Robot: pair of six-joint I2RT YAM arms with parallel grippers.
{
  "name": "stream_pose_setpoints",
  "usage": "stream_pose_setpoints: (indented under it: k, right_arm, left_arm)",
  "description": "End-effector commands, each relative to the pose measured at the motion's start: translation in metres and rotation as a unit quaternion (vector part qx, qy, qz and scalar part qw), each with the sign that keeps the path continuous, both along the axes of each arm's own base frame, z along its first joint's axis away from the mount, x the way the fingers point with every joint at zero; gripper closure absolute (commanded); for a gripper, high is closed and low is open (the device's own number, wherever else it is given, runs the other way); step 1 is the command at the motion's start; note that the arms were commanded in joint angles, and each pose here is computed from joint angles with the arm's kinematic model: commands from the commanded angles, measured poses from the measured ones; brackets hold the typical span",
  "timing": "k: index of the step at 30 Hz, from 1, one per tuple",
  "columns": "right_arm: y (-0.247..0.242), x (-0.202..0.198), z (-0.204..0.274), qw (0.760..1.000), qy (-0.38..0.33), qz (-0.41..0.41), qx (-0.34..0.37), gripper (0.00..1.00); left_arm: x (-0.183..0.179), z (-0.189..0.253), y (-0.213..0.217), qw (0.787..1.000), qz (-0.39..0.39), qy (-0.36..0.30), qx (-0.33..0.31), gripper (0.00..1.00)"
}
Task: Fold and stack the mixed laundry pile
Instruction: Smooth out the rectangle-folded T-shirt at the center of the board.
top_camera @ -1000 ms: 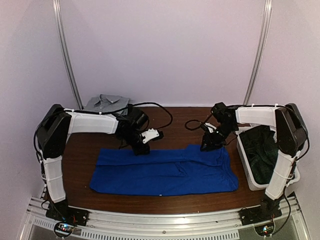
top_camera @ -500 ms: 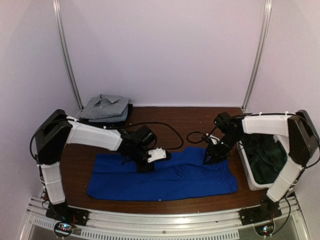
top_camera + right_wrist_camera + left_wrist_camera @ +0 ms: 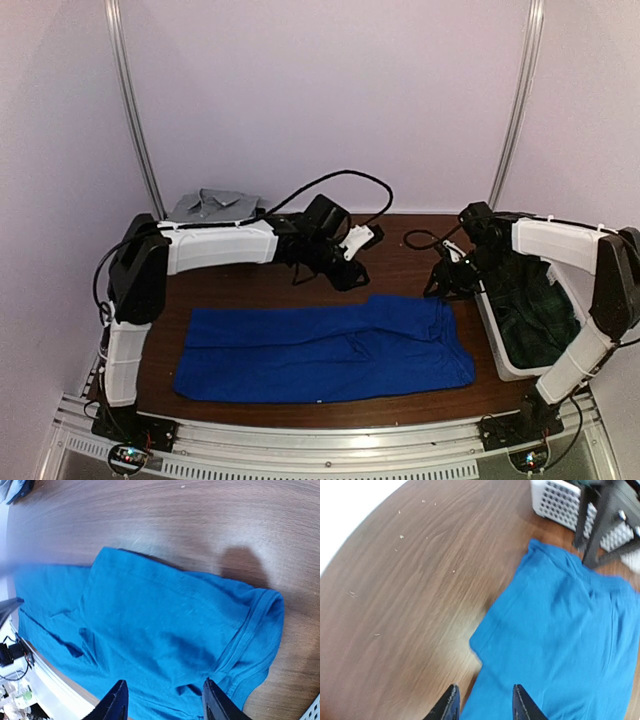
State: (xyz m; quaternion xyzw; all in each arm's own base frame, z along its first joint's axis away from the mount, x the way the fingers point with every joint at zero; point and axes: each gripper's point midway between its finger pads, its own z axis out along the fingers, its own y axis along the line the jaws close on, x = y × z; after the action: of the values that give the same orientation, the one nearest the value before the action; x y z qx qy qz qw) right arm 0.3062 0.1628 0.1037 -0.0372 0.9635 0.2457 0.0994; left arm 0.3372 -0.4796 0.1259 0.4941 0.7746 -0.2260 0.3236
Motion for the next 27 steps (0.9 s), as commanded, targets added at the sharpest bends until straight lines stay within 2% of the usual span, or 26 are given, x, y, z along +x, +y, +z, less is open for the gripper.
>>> stream_pose_setpoints:
  k: [1,11,22,27]
  right_arm:
    - [-0.011,0.027,-0.009,0.999,-0.008,-0.042,-0.017,0.49]
    - [-0.017,0.038,-0.05,0.998,0.023,-0.05,-0.029,0.53]
    - [-0.028,0.043,-0.07,0.995,0.034,-0.069,-0.057,0.5]
    - [-0.024,0.053,-0.076,0.996,0.037,-0.066,-0.052,0.54]
  left_arm:
    - [0.002,-0.035,-0.013,0.989,0.064,0.128,-0.034,0.63]
    - [0.014,-0.077,-0.018,0.977,0.109,0.18,-0.032,0.64]
    - [0.02,-0.088,-0.031,0.973,0.108,0.198,-0.042,0.61]
    - [0.024,-0.098,-0.035,0.968,0.117,0.216,-0.05,0.6]
